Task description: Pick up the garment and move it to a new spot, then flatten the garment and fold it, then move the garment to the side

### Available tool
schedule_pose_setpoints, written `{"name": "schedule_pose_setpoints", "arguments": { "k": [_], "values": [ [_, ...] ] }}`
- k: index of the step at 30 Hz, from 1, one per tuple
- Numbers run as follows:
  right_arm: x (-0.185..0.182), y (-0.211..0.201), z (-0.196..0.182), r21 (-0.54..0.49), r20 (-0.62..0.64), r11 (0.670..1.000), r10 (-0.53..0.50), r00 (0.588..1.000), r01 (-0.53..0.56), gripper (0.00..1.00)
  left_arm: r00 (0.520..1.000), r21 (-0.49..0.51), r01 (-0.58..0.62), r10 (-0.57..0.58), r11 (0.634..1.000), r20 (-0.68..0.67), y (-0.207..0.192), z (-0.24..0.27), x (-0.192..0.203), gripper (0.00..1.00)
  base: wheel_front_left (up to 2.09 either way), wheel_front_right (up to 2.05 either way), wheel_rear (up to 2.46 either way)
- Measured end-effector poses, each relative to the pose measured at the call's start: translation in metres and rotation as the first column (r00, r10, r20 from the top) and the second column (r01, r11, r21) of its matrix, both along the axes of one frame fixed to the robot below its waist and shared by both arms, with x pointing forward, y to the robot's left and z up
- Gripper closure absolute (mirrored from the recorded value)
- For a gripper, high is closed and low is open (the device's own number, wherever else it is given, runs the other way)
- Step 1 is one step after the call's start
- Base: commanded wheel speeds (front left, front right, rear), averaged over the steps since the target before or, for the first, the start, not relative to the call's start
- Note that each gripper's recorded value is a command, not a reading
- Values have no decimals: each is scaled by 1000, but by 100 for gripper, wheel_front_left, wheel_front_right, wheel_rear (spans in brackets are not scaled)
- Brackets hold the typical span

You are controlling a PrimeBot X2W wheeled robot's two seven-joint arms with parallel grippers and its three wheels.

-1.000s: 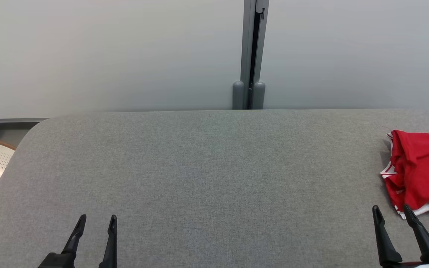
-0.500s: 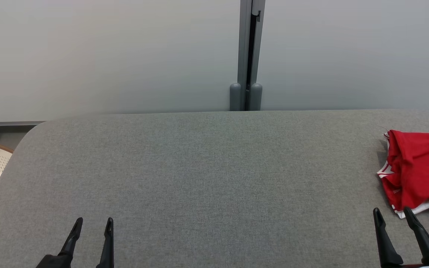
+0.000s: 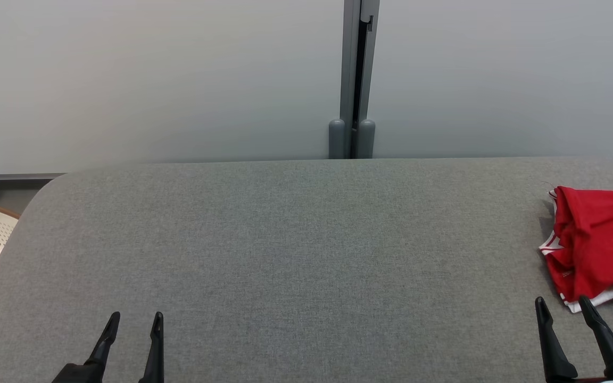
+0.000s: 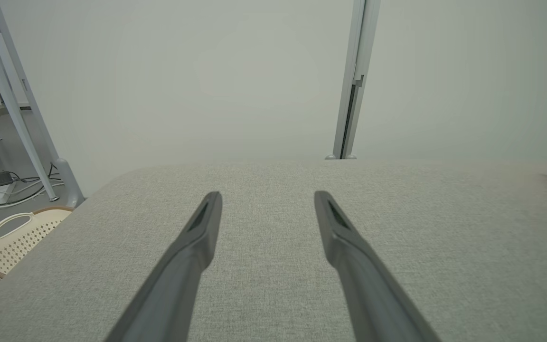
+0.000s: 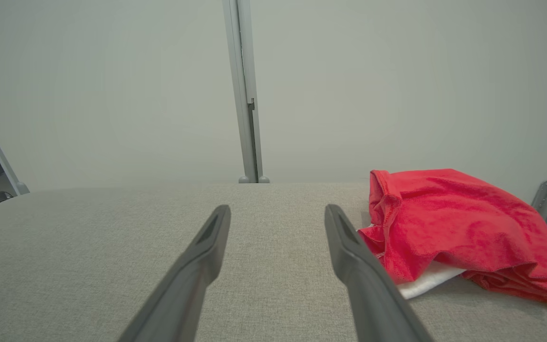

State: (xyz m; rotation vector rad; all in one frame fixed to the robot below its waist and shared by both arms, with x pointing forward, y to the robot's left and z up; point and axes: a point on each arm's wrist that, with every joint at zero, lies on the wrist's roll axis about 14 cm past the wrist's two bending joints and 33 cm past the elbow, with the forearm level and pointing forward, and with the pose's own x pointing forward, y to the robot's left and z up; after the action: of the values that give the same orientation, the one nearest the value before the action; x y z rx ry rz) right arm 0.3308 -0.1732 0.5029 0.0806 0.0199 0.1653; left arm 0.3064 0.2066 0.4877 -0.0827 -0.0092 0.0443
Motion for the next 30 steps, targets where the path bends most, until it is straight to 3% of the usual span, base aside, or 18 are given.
{"name": "schedule_pose_setpoints", "arguments": {
  "k": [3,4,9,16,30],
  "values": [
    [0,0,1,1,3,1000,0,1000,0,0,1000,-4,1,-1,1000,-1,0,0,-1,0,0,0,0],
    [0,0,1,1,2,1000,1,1000,-1,100,1000,-6,4,-4,1000,-6,-1,-1,-1,100,0,0,0],
    [-7,5,-19,29,-60,1000,-2,998,3,100,997,-34,-1,-2,999,-84,-6,-25,-10,100,0,0,0],
    [-4,1,-23,153,-97,987,-27,995,42,100,992,-162,-41,22,986,-121,-2,-32,-8,100,0,0,0],
    [8,-5,-18,382,-127,918,-58,990,103,100,991,-396,-88,40,914,-128,3,-27,8,100,0,0,0]
  ]
}}
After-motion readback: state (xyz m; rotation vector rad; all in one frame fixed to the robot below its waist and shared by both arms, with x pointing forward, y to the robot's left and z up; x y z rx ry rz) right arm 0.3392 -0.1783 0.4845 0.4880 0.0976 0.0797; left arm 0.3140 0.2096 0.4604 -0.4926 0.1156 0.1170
